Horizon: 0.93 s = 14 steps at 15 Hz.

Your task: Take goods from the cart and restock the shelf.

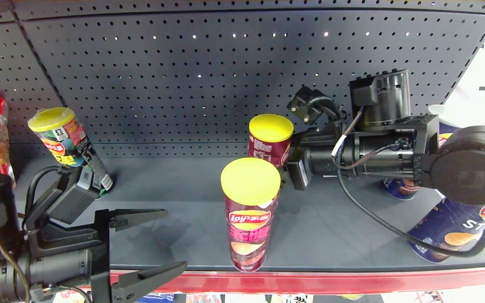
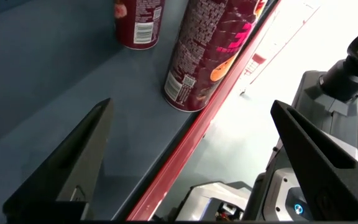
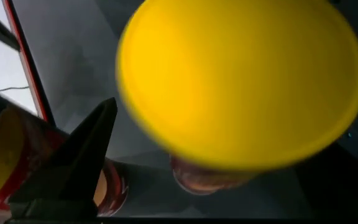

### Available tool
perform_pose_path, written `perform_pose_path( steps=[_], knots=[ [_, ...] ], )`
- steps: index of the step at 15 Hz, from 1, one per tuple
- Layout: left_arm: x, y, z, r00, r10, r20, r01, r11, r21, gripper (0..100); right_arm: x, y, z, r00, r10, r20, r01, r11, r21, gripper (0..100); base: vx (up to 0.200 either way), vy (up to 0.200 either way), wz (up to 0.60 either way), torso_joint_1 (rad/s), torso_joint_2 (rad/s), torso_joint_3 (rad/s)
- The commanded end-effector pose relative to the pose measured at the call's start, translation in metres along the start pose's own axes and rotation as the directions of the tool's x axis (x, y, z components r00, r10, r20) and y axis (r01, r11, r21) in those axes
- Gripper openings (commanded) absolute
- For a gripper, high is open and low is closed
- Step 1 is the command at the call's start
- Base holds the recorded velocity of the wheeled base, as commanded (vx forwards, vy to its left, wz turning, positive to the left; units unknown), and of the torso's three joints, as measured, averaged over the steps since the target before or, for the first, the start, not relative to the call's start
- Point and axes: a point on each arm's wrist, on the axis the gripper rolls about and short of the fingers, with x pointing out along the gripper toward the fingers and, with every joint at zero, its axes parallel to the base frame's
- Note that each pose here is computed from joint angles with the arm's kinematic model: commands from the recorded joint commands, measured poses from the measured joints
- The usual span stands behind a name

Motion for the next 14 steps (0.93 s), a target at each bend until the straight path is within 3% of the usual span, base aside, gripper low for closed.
perform_pose_path(
  steps=[1,9,14],
  knots=[
    [0.002,0.003,-0.002,1.000,0.006,-0.011,-0.006,1.000,-0.010,100,-0.018,0.005,0.000,1.000,-0.006,0.010,0.006,1.000,-0.003,100,0.000,0.000,0.00,0.000,0.00,0.000],
    [0.007,0.013,-0.008,0.997,0.056,-0.047,-0.058,0.998,-0.037,100,-0.067,0.020,-0.003,0.998,-0.051,0.034,0.050,0.998,0.024,100,0.000,0.000,0.00,0.000,0.00,0.000],
    [0.010,0.014,-0.009,0.997,0.058,-0.056,-0.060,0.997,-0.038,100,-0.086,0.027,-0.003,0.996,-0.067,0.054,0.066,0.998,0.015,100,0.000,0.000,0.00,0.000,0.00,0.000]
  ],
)
